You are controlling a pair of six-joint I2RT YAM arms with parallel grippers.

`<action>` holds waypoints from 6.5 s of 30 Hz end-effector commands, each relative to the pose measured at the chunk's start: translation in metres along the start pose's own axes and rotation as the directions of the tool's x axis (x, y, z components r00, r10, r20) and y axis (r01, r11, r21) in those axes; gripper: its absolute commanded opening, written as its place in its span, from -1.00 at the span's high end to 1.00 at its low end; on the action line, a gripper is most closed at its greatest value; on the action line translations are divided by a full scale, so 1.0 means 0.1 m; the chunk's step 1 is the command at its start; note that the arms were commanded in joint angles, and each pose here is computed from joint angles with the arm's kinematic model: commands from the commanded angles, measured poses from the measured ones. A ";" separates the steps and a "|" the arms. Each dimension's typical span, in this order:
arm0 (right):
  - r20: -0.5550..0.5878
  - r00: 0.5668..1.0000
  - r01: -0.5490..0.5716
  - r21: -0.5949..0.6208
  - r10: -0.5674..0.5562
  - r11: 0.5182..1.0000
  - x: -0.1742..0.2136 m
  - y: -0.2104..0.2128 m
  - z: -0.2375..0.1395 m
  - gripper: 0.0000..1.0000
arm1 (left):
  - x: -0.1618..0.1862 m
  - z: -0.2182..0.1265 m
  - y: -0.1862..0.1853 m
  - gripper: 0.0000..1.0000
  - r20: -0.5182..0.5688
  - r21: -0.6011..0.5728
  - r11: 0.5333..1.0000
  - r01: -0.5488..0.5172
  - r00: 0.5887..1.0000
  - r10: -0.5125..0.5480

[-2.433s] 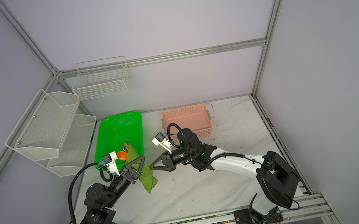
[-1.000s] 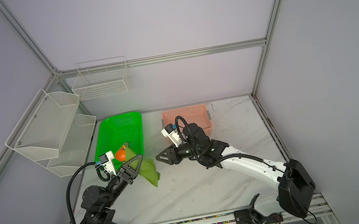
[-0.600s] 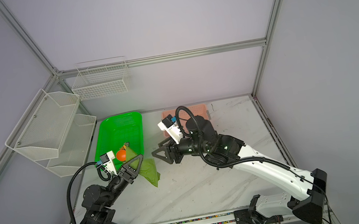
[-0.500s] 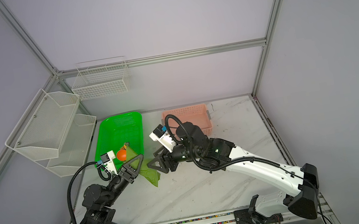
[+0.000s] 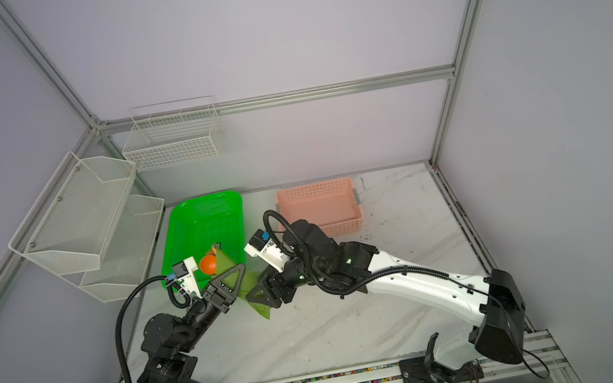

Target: Place the utensils on the paper napkin and roll it up

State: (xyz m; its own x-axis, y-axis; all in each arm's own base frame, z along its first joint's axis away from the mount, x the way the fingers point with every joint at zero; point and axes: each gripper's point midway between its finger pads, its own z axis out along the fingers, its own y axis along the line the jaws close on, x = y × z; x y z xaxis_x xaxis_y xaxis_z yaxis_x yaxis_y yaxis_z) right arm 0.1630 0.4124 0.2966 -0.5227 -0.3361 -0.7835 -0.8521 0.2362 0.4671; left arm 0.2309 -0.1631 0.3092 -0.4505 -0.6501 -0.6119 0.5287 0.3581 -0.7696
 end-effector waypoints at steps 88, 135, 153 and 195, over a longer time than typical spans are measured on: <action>0.097 0.994 -0.015 -0.274 0.044 0.961 -0.19 0.18 0.01 1.00 | 0.08 -0.31 -0.58 0.43 -0.127 0.165 0.985 0.043 0.992 -0.022; 0.035 0.997 -0.054 -0.299 0.068 0.953 0.16 0.18 -0.04 1.00 | 0.00 -0.18 -0.58 0.81 -0.107 0.182 0.983 0.021 0.994 -0.002; 0.060 0.996 -0.045 -0.360 0.071 0.932 0.02 0.26 -0.02 1.00 | 0.18 -0.20 -0.51 -0.18 -0.176 0.200 0.972 0.123 0.980 -0.088; -0.032 0.994 -0.105 -0.346 0.100 0.932 0.35 0.05 0.18 0.95 | 0.15 -0.11 -0.45 0.84 -0.165 0.174 0.984 0.042 0.986 -0.013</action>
State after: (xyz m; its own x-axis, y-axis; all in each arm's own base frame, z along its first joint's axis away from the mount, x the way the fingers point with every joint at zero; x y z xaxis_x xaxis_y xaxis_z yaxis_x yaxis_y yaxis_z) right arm 0.1477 0.4153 0.2687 -0.6347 -0.3187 -0.7040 -0.7367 -0.0256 0.6757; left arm 0.1991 -0.1859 0.2959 -0.6368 -0.5006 -0.5864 0.5512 0.2363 -0.8002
